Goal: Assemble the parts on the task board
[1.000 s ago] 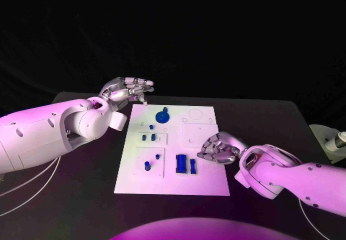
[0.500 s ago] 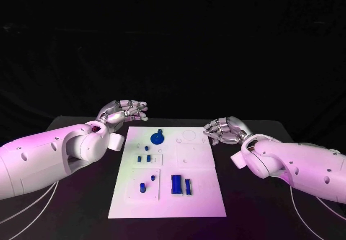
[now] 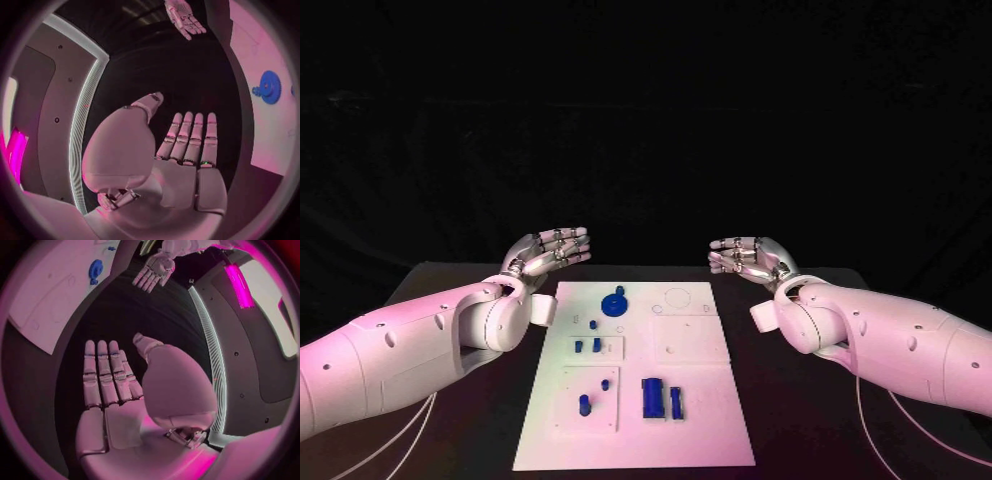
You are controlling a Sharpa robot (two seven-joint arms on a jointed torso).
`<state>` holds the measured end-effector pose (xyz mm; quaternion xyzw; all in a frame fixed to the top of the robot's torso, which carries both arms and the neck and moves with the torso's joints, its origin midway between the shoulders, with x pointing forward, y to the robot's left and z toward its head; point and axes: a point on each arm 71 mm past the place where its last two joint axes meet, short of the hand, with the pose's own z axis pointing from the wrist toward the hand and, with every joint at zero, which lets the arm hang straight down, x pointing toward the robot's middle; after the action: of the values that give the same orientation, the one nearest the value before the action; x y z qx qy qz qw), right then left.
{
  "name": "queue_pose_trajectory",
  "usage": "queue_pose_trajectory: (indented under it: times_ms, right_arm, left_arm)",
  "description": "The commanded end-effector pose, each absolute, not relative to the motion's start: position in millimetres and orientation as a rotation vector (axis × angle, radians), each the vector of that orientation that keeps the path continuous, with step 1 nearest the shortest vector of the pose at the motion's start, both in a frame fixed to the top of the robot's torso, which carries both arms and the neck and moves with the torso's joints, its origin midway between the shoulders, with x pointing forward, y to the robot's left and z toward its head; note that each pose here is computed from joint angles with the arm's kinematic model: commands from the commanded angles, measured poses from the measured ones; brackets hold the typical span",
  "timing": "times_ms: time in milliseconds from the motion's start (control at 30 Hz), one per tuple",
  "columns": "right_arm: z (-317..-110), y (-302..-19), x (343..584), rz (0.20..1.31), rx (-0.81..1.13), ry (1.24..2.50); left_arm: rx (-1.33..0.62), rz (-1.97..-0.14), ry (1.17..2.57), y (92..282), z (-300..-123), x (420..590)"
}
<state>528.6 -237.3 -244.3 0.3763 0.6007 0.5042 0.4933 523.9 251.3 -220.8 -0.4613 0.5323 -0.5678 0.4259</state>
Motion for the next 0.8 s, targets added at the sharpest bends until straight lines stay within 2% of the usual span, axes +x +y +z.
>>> queue_pose_trajectory:
  times_ms: [33, 233, 567, 800]
  right_arm:
    - [-243.9, -235.8, 526.2, 1.221, 0.92, 1.448]
    - [-241.2, -225.1, 513.6, 1.236, 0.983, 1.388]
    - [-228.0, -197.5, 471.7, 1.237, 1.17, 1.242]
    - [-224.2, -192.4, 461.8, 1.229, 1.209, 1.218]
  left_arm:
    - [-1.153, -1.416, 1.328, 249.0, -220.4, 522.3]
    - [-1.165, -1.384, 1.31, 238.1, -223.1, 513.0]
    - [-1.198, -1.273, 1.244, 204.1, -225.7, 477.1]
    - [-1.208, -1.234, 1.221, 193.7, -224.4, 463.5]
